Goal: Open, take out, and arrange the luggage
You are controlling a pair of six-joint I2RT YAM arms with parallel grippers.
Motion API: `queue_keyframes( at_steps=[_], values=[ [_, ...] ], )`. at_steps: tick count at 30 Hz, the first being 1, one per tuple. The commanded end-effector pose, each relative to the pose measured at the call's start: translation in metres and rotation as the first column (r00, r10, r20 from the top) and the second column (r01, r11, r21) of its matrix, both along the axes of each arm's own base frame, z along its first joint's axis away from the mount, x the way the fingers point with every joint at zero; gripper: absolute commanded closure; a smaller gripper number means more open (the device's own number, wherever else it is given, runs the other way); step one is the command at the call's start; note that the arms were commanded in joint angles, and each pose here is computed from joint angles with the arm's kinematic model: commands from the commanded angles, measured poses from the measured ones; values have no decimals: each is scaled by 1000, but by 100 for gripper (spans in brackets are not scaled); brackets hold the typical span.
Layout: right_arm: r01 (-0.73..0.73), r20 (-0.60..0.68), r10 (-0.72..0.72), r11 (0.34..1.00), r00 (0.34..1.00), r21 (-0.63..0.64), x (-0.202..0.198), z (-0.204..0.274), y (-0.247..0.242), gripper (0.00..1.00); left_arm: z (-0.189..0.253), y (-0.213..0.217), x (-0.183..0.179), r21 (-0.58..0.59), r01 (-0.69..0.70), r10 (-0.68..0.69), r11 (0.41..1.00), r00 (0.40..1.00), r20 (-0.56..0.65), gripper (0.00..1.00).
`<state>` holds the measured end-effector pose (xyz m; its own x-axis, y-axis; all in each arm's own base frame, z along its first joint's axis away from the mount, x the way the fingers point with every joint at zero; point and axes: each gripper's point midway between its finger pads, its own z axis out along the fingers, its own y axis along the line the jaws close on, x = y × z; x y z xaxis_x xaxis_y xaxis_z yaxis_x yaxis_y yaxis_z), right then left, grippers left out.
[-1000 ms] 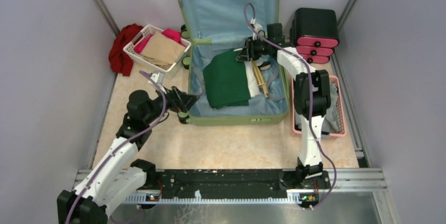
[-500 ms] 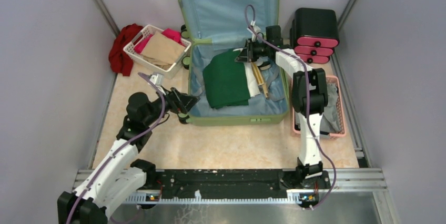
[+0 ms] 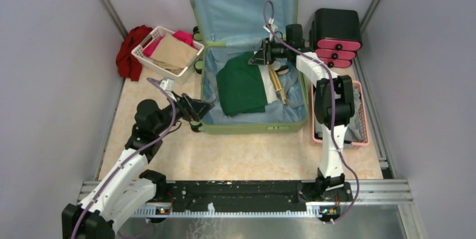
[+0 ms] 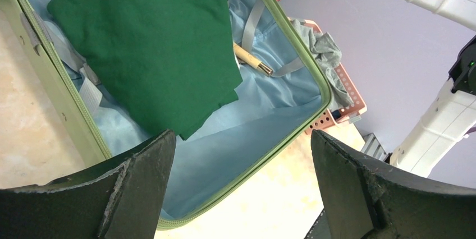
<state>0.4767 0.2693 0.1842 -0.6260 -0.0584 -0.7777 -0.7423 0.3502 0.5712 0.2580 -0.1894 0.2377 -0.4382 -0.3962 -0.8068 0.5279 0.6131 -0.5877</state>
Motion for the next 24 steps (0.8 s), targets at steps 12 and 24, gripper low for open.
queue_keyframes(
  at_steps=[12,24],
  values=[
    [25,-1,-25,999,1000,-45,17,-15,17,48,3,-2,-5,-34,16,-15,999,1000,14,4],
    [-17,35,19,998,999,-58,13,-9,29,79,6,-4,-3,-29,24,-24,999,1000,15,4]
  ],
)
